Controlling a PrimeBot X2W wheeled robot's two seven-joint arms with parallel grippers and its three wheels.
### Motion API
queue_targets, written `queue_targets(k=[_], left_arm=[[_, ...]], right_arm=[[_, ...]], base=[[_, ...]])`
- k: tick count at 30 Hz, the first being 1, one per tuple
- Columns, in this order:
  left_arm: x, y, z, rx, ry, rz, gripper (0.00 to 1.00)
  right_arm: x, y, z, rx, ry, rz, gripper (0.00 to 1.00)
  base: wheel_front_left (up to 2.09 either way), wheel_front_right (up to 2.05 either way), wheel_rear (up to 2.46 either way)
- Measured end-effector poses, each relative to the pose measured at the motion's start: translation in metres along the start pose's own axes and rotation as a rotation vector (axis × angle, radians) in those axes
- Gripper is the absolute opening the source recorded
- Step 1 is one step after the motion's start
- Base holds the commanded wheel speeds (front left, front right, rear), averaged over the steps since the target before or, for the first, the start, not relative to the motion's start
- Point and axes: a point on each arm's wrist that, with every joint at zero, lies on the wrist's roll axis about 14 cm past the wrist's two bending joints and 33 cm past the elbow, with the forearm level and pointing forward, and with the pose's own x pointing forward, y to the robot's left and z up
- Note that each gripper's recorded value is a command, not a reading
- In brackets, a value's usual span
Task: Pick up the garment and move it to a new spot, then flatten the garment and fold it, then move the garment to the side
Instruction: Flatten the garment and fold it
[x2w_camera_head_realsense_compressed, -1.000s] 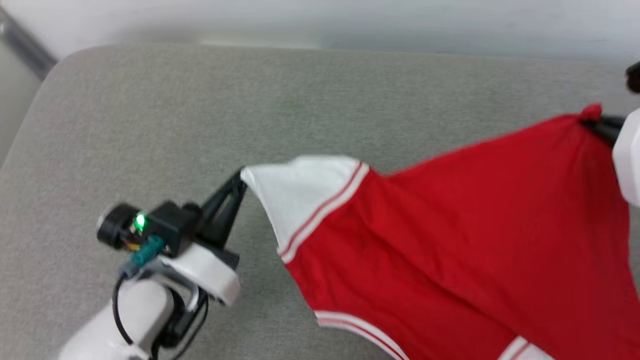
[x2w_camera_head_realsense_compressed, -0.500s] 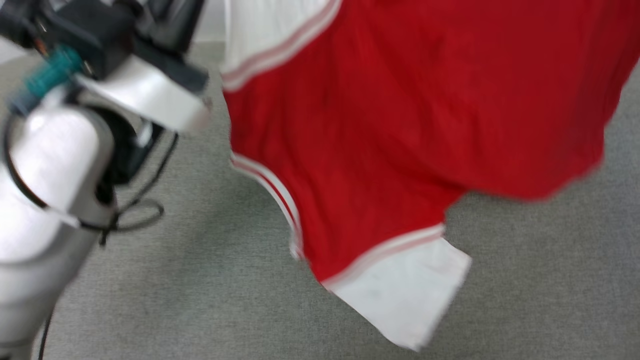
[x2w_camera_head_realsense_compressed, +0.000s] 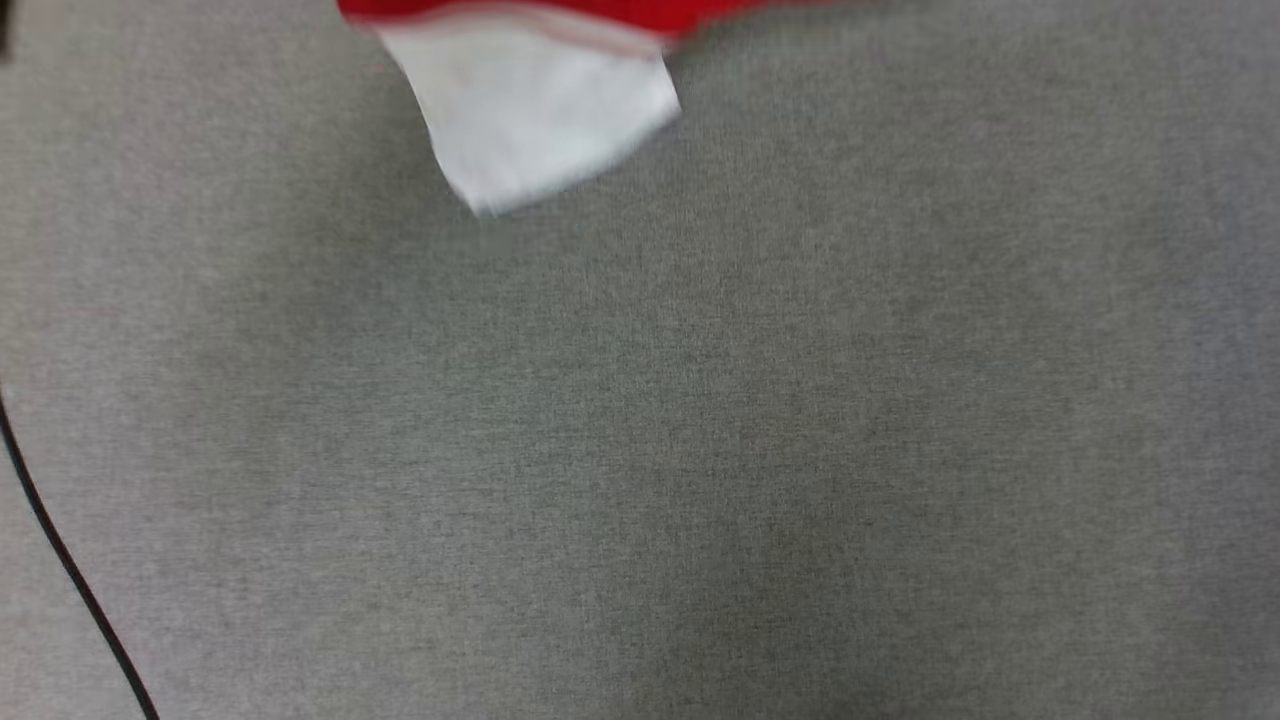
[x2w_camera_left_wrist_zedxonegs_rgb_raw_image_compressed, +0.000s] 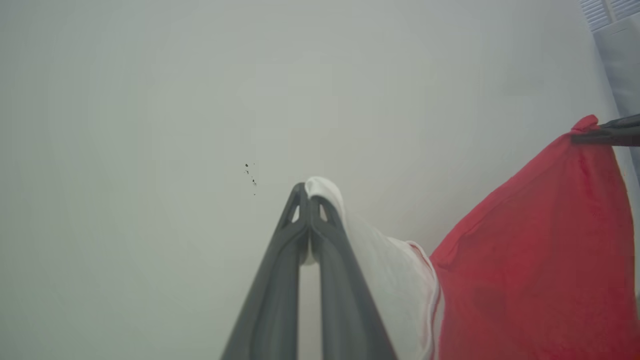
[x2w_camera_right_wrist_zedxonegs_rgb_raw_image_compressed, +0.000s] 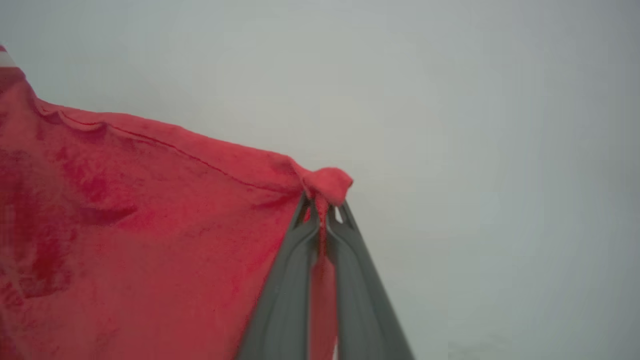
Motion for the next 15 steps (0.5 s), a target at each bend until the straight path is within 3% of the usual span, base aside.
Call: queue_targets(k=[9,12,13,15], left_arm=[[0.046,0.028,0.003,0.061,-0.078,0.031,0.0],[0.05,0.034,-0.015,0.072,-0.045,0.041,0.0],[0.046,0.036,-0.058,0.041,0.03,0.049,0.0],[0.04,0.031,-0.081,0.026,0.068,0.042,0.0]], right_arm=[[0.046,-0.01,0.017,-0.03,-0.096,-0.048,0.0],[0.056,-0.005,0.004,-0.038,-0.084,-0.04,0.0],[0.068,0.012,-0.033,-0.05,-0.024,-0.002,0.0],[0.07,0.02,-0.05,-0.047,-0.001,0.018,0.0]], base=[[0.0,0.0,0.0],[0.0,0.0,0.0],[0.0,0.0,0.0],[0.0,0.0,0.0]])
